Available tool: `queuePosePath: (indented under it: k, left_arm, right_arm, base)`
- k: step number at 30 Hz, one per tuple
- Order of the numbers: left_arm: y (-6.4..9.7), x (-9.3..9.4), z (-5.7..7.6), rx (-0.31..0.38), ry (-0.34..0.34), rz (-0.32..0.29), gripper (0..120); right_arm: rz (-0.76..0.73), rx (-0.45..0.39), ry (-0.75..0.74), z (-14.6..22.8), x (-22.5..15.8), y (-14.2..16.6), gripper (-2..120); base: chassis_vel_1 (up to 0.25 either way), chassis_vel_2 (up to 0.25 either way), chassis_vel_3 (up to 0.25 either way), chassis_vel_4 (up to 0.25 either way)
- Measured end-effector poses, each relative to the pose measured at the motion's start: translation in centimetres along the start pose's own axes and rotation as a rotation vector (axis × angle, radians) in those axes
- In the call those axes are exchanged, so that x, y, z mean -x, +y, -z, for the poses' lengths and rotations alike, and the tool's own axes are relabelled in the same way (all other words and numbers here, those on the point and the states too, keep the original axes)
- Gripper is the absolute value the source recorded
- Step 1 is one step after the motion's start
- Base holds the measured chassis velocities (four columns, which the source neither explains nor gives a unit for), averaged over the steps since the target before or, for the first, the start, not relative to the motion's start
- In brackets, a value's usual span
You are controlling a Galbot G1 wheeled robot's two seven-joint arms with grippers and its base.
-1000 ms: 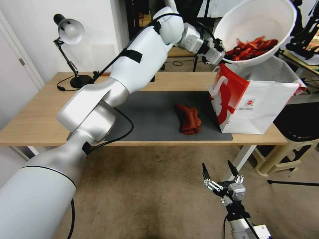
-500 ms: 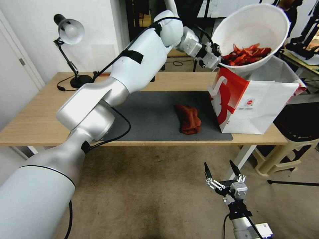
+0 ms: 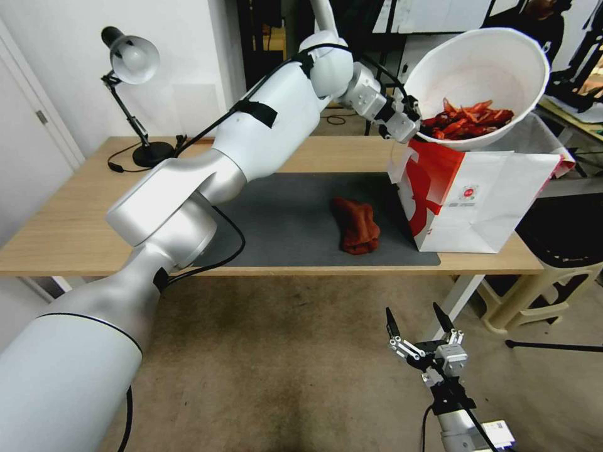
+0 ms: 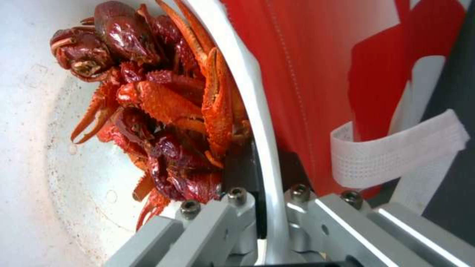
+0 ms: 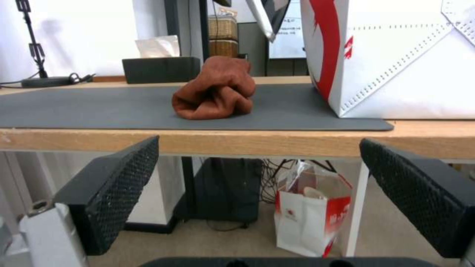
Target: Sweep shrimp from table into container with towel, then put container into takeout bag.
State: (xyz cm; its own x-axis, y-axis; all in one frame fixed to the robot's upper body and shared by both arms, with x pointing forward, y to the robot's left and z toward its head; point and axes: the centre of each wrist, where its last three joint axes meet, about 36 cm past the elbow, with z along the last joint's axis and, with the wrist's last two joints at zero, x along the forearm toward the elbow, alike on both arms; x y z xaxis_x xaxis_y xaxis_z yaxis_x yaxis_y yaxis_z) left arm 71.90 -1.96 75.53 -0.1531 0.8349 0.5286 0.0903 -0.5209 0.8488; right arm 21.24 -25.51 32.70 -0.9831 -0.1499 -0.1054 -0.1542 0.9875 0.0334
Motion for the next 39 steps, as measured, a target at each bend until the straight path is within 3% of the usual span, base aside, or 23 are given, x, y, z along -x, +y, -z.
queuePosePath:
  k: [3, 14, 16, 22, 25, 27, 29, 31, 32, 34, 35, 37, 38, 39]
  left_arm:
    - [0.2, 0.2, 0.2, 0.006, -0.003, 0.015, 4]
    - [0.9, 0.1, 0.4, 0.015, -0.001, 0.03, 49]
    - [0.9, 0.0, 0.4, 0.014, 0.001, 0.033, 52]
    - [0.9, -0.1, 0.2, -0.019, -0.005, 0.068, 77]
    - [0.9, 0.0, 0.2, -0.04, -0.009, 0.088, 84]
    - [0.6, 0.2, 0.0, -0.12, -0.037, 0.162, 95]
    - [0.5, 0.3, -0.1, -0.14, -0.045, 0.18, 97]
    - [0.0, 0.8, -0.2, -0.25, -0.076, 0.298, 100]
    - [0.0, 0.8, -0.2, -0.25, -0.076, 0.298, 100]
    - [-0.3, 1.2, -0.1, -0.342, -0.091, 0.386, 100]
    - [-0.3, 1.2, -0.1, -0.342, -0.091, 0.386, 100]
    - [-0.4, 1.9, 0.5, -0.429, -0.102, 0.44, 100]
    - [-0.4, 2.7, 1.3, -0.515, -0.108, 0.486, 100]
    - [-0.4, 2.7, 1.3, -0.515, -0.108, 0.486, 100]
  right_arm:
    - [0.001, -0.001, -0.002, 0.0, 0.1, -0.1, 100]
    - [0.005, 0.002, -0.002, -0.3, 0.3, -0.1, 100]
    - [0.006, 0.002, -0.003, -0.3, 0.3, -0.1, 100]
    - [0.008, 0.003, -0.003, -0.4, 0.4, -0.1, 100]
    - [0.008, 0.004, -0.003, -0.4, 0.4, 0.0, 100]
    - [0.008, 0.006, -0.002, -0.4, 0.4, 0.0, 100]
    - [0.008, 0.006, -0.002, -0.4, 0.4, 0.0, 100]
    - [0.007, 0.006, -0.001, -0.4, 0.3, 0.0, 100]
    - [0.007, 0.006, -0.001, -0.4, 0.3, 0.0, 100]
    - [0.006, 0.006, 0.0, -0.4, 0.3, 0.0, 100]
    - [0.006, 0.006, 0.0, -0.4, 0.3, 0.0, 100]
    - [0.006, 0.005, 0.0, -0.4, 0.2, 0.0, 100]
    - [0.005, 0.005, 0.0, -0.4, 0.2, -0.1, 100]
    - [0.005, 0.005, 0.0, -0.4, 0.2, -0.1, 100]
  base:
    - [0.0, 0.0, 0.0, 0.0]
    - [0.0, 0.0, 0.0, 0.0]
    - [0.0, 0.0, 0.0, 0.0]
    - [0.0, 0.0, 0.0, 0.0]
    - [0.0, 0.0, 0.0, 0.0]
    - [0.0, 0.0, 0.0, 0.0]
    - [0.0, 0.0, 0.0, 0.0]
    - [0.0, 0.0, 0.0, 0.0]
    - [0.0, 0.0, 0.0, 0.0]
    - [0.0, 0.0, 0.0, 0.0]
    - [0.0, 0.0, 0.0, 0.0]
    - [0.0, 0.0, 0.0, 0.0]
    - [0.0, 0.0, 0.0, 0.0]
    - [0.0, 0.0, 0.0, 0.0]
